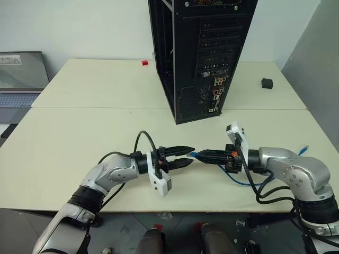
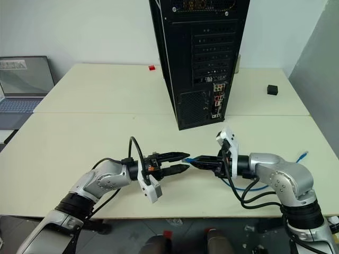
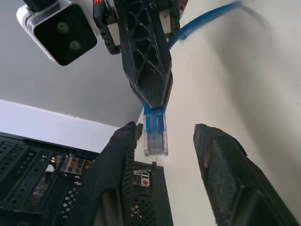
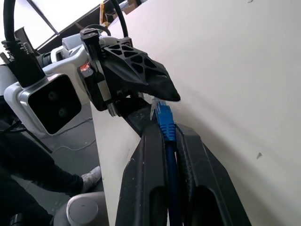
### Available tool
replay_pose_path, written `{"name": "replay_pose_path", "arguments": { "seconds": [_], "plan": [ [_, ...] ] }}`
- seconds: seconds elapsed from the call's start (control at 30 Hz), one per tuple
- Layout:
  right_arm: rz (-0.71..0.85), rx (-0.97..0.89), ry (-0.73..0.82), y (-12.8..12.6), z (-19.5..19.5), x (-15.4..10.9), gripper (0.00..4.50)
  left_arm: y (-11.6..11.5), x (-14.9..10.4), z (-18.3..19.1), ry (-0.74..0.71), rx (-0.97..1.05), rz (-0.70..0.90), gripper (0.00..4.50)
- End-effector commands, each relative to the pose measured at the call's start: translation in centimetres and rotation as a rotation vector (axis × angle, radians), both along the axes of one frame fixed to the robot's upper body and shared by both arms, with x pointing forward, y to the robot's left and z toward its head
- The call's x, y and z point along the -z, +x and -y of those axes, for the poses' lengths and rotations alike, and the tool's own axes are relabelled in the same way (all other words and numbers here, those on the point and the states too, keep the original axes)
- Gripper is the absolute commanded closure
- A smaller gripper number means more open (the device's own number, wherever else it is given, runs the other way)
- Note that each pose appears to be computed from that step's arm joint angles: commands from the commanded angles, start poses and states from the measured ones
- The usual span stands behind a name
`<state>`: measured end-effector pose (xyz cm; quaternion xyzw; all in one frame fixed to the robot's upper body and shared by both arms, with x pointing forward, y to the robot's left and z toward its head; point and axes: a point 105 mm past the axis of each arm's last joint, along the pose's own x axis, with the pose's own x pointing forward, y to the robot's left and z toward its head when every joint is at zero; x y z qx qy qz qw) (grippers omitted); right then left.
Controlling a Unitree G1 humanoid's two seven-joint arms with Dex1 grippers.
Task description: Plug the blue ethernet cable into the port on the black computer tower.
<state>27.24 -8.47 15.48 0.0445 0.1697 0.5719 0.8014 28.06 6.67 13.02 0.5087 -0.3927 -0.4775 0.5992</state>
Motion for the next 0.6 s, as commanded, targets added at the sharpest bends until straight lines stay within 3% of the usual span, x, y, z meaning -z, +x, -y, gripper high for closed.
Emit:
{"name": "replay_pose_path", "arguments": {
  "seconds": [0.03, 0.2, 0.27, 0.47, 0.6],
  "plan": [
    [0.042, 0.019, 0.022, -0.1, 1.0, -1.2, 4.5, 0.3, -0.9, -0.3, -0.035, -0.004, -0.01, 1.34],
    [0.132, 0.148, 0.028, 1.1, 3.2, -2.7, 4.5, 1.5, -1.5, -1.0, -0.13, -0.098, -0.139, 0.3],
    [0.203, 0.226, 0.025, 2.0, 4.2, -3.7, 4.5, 2.5, -1.9, -0.9, -0.201, -0.159, -0.277, 0.01],
    [0.402, 0.441, -0.017, 4.3, 5.8, -5.4, 4.5, 3.1, -2.8, 0.8, -0.352, -0.193, -0.672, 0.01],
    [0.5, 0.57, -0.051, 5.6, 5.7, -5.7, 4.5, 3.9, -4.2, 2.2, -0.465, -0.251, -0.853, 0.01]
  ]
}}
